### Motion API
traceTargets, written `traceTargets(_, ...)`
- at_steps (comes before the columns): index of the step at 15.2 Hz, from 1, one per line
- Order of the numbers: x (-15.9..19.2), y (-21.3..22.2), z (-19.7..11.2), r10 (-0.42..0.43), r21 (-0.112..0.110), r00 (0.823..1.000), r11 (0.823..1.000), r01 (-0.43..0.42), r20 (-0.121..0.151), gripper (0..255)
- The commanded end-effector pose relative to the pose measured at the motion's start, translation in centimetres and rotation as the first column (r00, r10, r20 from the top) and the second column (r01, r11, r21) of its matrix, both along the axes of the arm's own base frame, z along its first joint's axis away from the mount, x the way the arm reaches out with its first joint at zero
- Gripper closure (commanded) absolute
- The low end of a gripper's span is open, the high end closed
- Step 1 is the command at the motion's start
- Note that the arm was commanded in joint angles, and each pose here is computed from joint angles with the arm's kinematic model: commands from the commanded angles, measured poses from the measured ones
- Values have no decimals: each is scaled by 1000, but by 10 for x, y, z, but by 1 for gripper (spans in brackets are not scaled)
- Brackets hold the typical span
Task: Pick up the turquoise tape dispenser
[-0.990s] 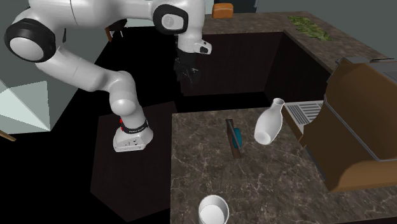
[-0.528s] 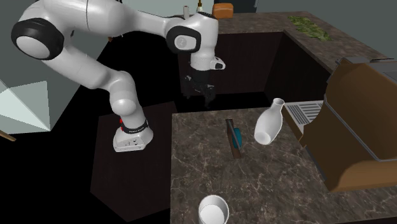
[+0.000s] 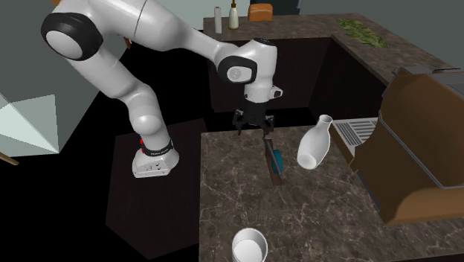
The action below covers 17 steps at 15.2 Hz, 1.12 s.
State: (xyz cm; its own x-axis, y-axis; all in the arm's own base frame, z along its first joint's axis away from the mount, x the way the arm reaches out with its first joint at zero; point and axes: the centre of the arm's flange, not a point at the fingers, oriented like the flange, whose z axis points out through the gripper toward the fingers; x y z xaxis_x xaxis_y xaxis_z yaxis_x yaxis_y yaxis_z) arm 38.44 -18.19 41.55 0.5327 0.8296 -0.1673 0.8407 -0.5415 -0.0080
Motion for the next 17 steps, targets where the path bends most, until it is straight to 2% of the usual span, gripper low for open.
traceTargets(1, 18, -12, -13, 88, -1, 996, 996, -88, 2, 0)
traceTargets(4, 46, -27, -32, 207, 1, 978, 978, -207, 5, 0)
traceTargets(8, 81, -41, -55, 347, 3, 938, 938, -347, 8, 0)
traceTargets(17, 81, -41, -95, 347, 3, 938, 938, -347, 7, 0)
